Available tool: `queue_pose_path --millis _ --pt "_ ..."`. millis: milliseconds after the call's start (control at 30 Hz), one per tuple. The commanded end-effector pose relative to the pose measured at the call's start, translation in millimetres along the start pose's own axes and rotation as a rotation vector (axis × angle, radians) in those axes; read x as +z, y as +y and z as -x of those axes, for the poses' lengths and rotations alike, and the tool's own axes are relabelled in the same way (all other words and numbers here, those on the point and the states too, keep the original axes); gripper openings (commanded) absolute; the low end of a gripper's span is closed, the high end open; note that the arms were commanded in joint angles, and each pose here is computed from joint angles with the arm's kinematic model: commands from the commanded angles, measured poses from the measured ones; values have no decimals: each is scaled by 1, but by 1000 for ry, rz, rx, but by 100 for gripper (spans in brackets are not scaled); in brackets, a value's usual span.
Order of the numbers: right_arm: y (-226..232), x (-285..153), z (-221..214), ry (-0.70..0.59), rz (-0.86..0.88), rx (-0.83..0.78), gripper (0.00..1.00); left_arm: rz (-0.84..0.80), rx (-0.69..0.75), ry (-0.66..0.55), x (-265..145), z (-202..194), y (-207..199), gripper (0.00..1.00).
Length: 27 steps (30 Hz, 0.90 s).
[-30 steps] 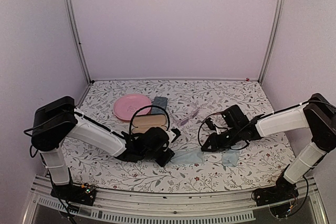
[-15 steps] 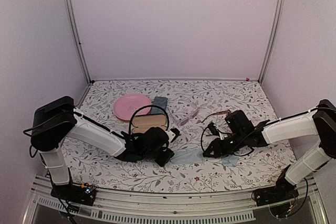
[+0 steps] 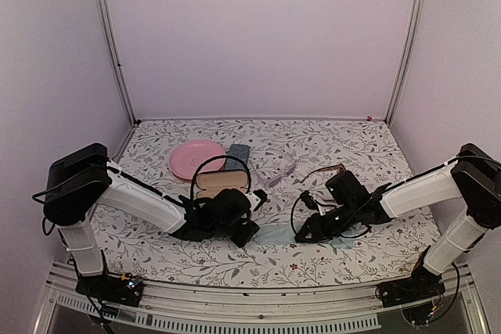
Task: Organize the sunglasses
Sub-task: Smooth out the folded cleaning cloth.
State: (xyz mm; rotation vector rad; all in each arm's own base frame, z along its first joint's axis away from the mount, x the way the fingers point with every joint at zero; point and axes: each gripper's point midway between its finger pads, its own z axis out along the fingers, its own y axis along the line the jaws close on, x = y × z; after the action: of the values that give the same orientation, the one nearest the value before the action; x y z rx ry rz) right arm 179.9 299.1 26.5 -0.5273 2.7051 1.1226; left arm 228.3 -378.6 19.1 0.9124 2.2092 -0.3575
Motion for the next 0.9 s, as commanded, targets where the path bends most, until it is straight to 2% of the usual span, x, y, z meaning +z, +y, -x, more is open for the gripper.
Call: queue_pose_path --millis 0,200,467,867 --pt "7 5 7 -9 25 -13 24 -19 -20 -50 -3 15 0 39" --pt "2 5 2 4 9 -2 24 -31 -16 -64 4 23 -1 39" --pt "-4 4 -6 27 -13 5 24 -29 -8 -25 21 9 1 37" --pt "-19 -2 -16 54 -71 15 23 15 -5 25 27 -14 11 28"
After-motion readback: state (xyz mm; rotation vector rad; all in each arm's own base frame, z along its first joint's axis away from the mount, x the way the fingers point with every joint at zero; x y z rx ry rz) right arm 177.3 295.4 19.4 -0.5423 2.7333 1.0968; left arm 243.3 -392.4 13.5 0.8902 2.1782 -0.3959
